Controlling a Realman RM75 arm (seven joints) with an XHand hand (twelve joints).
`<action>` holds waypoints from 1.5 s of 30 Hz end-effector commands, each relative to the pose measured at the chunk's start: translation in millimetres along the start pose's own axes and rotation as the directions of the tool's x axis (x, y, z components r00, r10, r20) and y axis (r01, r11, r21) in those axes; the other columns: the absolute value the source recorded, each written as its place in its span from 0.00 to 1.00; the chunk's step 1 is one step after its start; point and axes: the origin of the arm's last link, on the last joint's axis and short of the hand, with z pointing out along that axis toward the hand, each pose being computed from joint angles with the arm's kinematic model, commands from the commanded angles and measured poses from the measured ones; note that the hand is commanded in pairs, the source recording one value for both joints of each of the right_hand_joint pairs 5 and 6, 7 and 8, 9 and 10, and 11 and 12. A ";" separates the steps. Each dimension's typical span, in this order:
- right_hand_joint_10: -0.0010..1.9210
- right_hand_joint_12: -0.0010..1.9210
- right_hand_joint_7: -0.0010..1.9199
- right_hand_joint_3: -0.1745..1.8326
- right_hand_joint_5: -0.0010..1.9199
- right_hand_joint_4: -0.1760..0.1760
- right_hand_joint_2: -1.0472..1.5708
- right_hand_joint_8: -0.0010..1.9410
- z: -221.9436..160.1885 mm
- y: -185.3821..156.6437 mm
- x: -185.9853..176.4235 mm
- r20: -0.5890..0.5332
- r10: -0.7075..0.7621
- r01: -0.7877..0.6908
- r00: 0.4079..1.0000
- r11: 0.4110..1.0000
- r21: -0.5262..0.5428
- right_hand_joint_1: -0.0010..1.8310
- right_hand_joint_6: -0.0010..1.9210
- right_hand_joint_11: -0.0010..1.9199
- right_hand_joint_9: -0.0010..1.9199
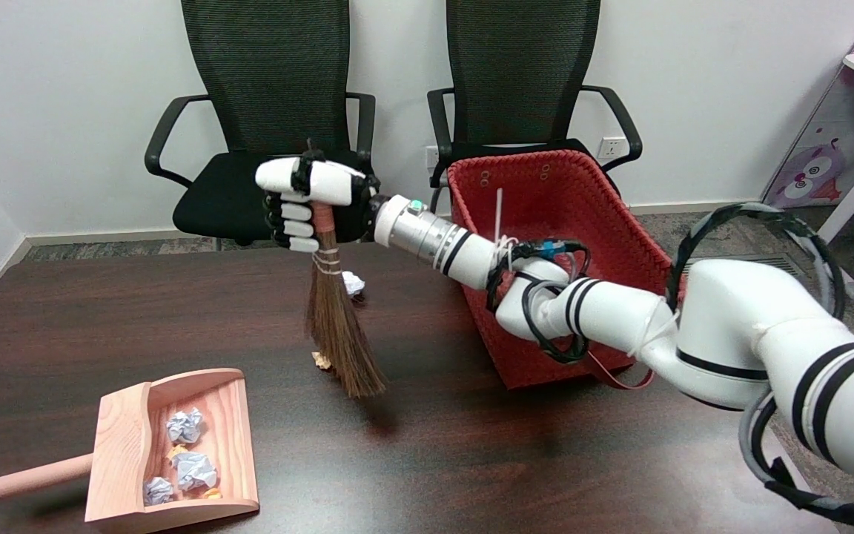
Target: Sweep the paper ball into the dustpan.
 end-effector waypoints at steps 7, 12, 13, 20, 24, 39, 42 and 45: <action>1.00 1.00 1.00 0.97 1.00 0.41 0.82 0.99 26.2 -78.6 -17.5 0.163 -0.132 0.124 0.978 0.991 0.060 0.49 1.00 1.00 1.00; 1.00 1.00 1.00 0.98 1.00 0.44 0.81 0.99 46.9 -83.3 -18.9 0.195 -0.264 0.268 0.944 0.963 0.010 0.48 1.00 1.00 1.00; 1.00 1.00 1.00 0.98 1.00 0.44 0.81 0.99 51.7 -84.0 -20.0 0.198 -0.296 0.301 0.934 0.954 0.003 0.48 1.00 1.00 1.00; 1.00 1.00 1.00 0.97 1.00 0.45 0.82 0.99 64.6 -73.1 -4.7 0.106 -0.467 0.477 0.878 0.873 -0.100 0.48 1.00 1.00 1.00; 1.00 1.00 1.00 0.96 1.00 0.45 0.82 0.99 70.6 -68.5 1.7 0.110 -0.617 0.626 0.779 0.760 -0.174 0.48 1.00 1.00 1.00; 1.00 1.00 1.00 1.00 1.00 0.45 0.82 0.99 91.6 -39.3 -19.7 0.191 -0.759 0.780 0.623 0.584 -0.224 0.47 1.00 1.00 1.00; 1.00 1.00 1.00 1.00 1.00 0.45 0.82 0.99 95.5 -30.0 -27.2 0.226 -0.772 0.803 0.594 0.550 -0.232 0.46 1.00 1.00 1.00; 1.00 1.00 1.00 1.00 1.00 0.45 0.82 0.99 98.7 -17.9 -35.5 0.267 -0.783 0.825 0.562 0.511 -0.240 0.46 1.00 1.00 1.00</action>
